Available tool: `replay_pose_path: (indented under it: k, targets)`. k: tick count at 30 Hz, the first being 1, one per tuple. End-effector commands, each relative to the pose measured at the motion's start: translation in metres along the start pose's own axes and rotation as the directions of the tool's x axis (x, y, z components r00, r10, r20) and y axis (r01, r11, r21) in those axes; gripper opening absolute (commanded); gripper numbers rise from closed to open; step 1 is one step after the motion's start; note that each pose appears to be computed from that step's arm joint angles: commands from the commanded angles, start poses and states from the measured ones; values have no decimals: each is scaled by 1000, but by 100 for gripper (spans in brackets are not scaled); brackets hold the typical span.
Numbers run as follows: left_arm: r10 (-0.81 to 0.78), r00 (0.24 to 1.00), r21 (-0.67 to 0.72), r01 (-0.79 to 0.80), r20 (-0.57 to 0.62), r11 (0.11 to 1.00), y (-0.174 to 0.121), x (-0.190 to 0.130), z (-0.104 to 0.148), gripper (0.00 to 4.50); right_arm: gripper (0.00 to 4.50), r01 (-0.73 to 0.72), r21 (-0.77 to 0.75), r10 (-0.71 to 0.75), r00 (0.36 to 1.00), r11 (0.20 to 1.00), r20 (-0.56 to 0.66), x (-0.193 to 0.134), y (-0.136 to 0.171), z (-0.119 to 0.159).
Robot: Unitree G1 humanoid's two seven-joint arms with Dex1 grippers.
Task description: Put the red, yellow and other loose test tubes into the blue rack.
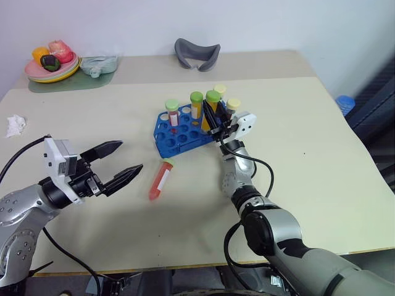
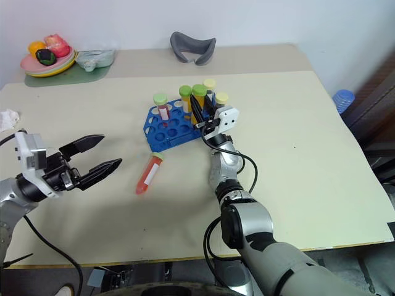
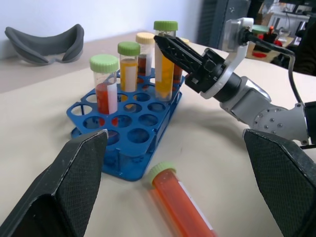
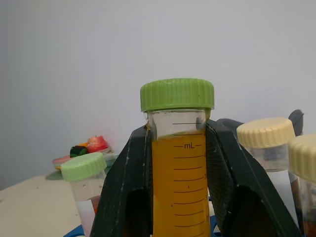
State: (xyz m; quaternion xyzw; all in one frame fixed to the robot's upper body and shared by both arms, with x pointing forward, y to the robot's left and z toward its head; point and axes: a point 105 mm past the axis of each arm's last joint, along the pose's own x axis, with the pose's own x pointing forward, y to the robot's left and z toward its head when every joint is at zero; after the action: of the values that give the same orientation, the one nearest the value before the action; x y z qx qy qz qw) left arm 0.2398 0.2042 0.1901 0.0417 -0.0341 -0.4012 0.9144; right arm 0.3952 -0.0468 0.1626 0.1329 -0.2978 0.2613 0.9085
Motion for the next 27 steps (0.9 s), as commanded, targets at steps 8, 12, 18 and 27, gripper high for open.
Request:
replay_pose_path:
  k: [8,12,18,27]
  targets:
    - [-21,1000,47,20,18,999,-4,-1,16,450,83,51,-2,-51,997,999,-52,-20,6,-18]
    - [-21,1000,44,21,17,999,-5,-1,16,450,83,66,9,-66,996,998,-52,-21,6,-19]
    - [-21,1000,38,20,18,999,-5,0,17,450,380,106,0,-106,994,994,-41,-20,3,-17]
    - [-32,999,12,32,17,999,-8,8,11,450,420,31,-152,-26,999,988,37,-10,1,9]
